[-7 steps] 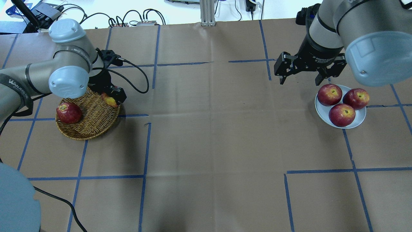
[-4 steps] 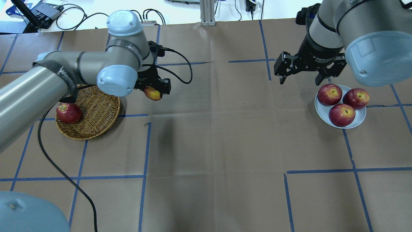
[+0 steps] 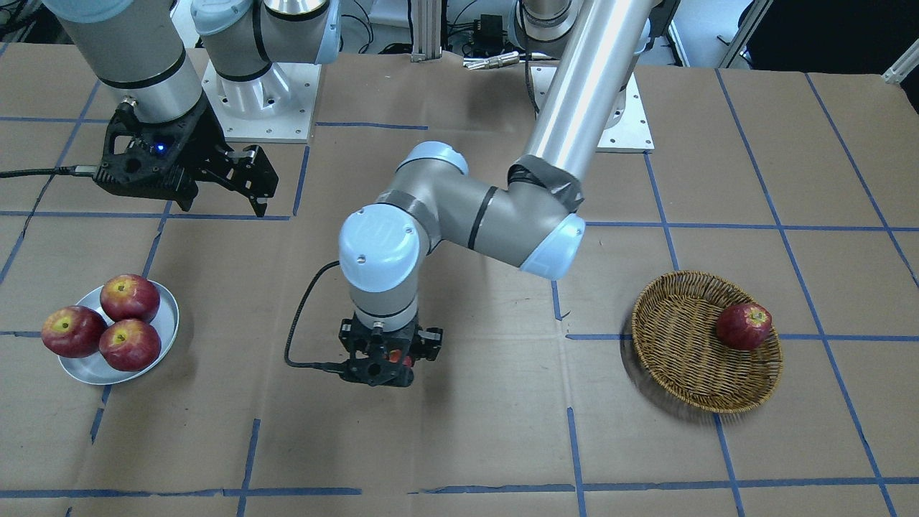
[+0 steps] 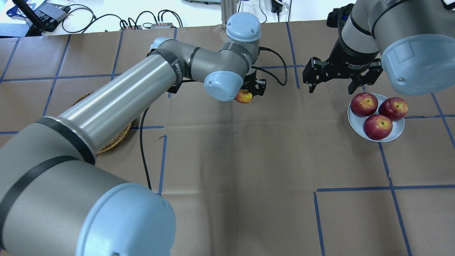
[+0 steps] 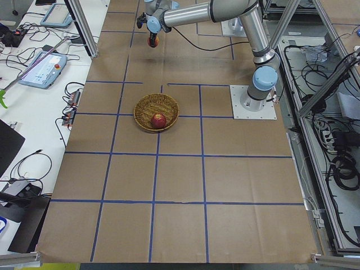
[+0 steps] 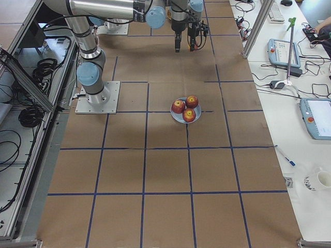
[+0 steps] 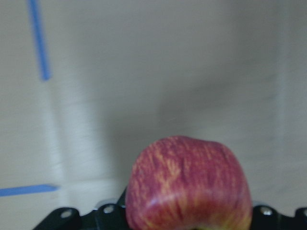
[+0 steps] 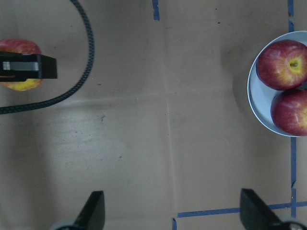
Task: Transfer apple from basket to plate
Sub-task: 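Lift the yellow-red apple and carry it toward the table center, then lower the apple onto the table and open the left gripper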
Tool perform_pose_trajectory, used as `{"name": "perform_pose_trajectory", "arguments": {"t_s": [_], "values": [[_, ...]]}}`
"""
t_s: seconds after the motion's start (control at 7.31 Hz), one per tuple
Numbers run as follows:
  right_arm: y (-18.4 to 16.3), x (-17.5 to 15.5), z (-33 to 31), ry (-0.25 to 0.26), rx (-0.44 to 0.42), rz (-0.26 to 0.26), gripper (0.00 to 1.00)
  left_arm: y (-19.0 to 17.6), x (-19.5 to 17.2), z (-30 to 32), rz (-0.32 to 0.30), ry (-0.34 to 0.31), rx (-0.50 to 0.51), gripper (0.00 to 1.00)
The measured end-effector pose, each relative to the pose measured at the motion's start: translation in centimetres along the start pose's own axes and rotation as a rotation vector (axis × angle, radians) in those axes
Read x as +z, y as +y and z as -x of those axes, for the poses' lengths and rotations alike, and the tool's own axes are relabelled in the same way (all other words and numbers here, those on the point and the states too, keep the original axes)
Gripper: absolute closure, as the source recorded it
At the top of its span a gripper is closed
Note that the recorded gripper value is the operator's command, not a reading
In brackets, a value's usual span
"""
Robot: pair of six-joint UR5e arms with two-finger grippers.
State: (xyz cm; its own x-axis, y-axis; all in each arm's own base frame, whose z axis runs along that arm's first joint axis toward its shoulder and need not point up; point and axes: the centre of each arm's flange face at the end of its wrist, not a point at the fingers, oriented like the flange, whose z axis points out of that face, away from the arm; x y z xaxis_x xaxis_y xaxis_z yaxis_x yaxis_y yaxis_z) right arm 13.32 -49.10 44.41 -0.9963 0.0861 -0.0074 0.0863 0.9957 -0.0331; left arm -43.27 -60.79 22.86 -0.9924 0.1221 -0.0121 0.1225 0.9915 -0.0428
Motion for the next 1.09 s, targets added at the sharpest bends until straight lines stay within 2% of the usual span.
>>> {"name": "perform_pose_trajectory", "arguments": {"t_s": [0.27, 0.68, 1.09], "values": [[0.0, 0.0, 0.0, 0.0, 0.0, 0.0, 0.0, 0.9, 1.9, -2.3, 0.022, -0.005, 0.026, 0.73], [0.0, 0.0, 0.0, 0.0, -0.001, 0.001, 0.0, 2.8, 3.3, -0.5, 0.07, -0.018, 0.03, 0.73], [0.0, 0.0, 0.0, 0.0, 0.0, 0.0, 0.0, 3.5, 4.0, 2.0, 0.106, -0.02, 0.026, 0.64]]}}
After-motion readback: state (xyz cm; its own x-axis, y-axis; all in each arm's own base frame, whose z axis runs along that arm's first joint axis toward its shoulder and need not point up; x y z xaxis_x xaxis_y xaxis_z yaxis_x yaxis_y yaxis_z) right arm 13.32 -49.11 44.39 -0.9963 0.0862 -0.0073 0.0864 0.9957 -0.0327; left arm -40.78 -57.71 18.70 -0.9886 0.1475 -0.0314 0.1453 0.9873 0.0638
